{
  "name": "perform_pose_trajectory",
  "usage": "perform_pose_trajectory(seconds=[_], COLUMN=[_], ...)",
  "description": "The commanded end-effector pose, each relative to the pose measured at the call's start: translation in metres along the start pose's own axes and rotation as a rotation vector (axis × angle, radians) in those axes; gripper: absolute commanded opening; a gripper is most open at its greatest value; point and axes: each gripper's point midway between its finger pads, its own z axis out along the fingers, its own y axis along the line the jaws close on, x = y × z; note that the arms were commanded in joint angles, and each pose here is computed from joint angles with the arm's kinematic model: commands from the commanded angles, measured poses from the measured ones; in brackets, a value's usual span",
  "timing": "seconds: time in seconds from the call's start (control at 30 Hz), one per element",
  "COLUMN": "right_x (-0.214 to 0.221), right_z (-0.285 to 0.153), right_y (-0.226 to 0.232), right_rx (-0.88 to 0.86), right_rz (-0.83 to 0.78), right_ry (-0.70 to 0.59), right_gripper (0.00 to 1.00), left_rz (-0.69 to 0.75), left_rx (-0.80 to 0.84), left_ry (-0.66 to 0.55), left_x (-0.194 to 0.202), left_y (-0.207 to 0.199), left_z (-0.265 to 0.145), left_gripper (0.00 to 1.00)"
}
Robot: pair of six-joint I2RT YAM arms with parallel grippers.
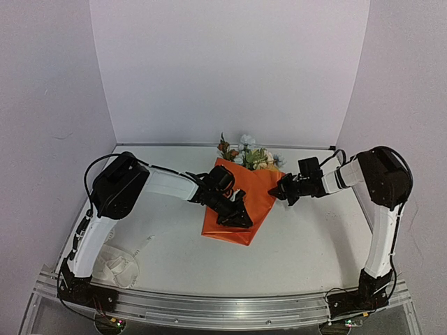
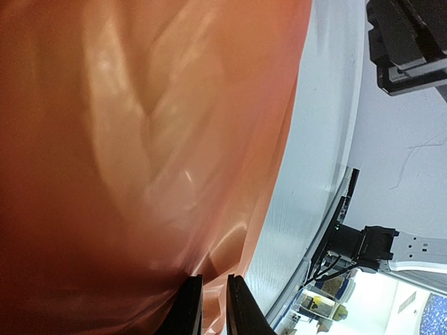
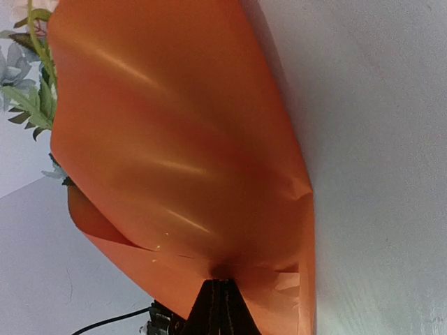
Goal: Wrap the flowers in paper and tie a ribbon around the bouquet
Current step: Adjust the folded bouquet at the center of the board.
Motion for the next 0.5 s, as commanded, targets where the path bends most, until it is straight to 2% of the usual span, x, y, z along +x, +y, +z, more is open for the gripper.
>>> perform_pose_trajectory(seconds=[0.0, 0.2, 0.47], right_x=[-0.023, -0.047, -0.073], right_z=[0.006, -0.001, 0.001], right_y=[0.001, -0.017, -0.014], right_rx=[-0.004, 0.024, 0.024], right_rz=[0.058, 0.124, 0.157], right_ry=[-0.065, -0.124, -0.163], right_gripper=[0.03, 0.02, 0.01], left_rz=[-0.107, -0.107, -0.107], left_rx=[-0.19, -0.191, -0.187], left_ry=[0.019, 0.018, 0.021], left_x=[0.013, 0.013, 0.014], left_y=[0.06, 0.061, 0.06], left_z=[0.005, 0.004, 0.004], left_gripper=[0.16, 0.15, 0.16])
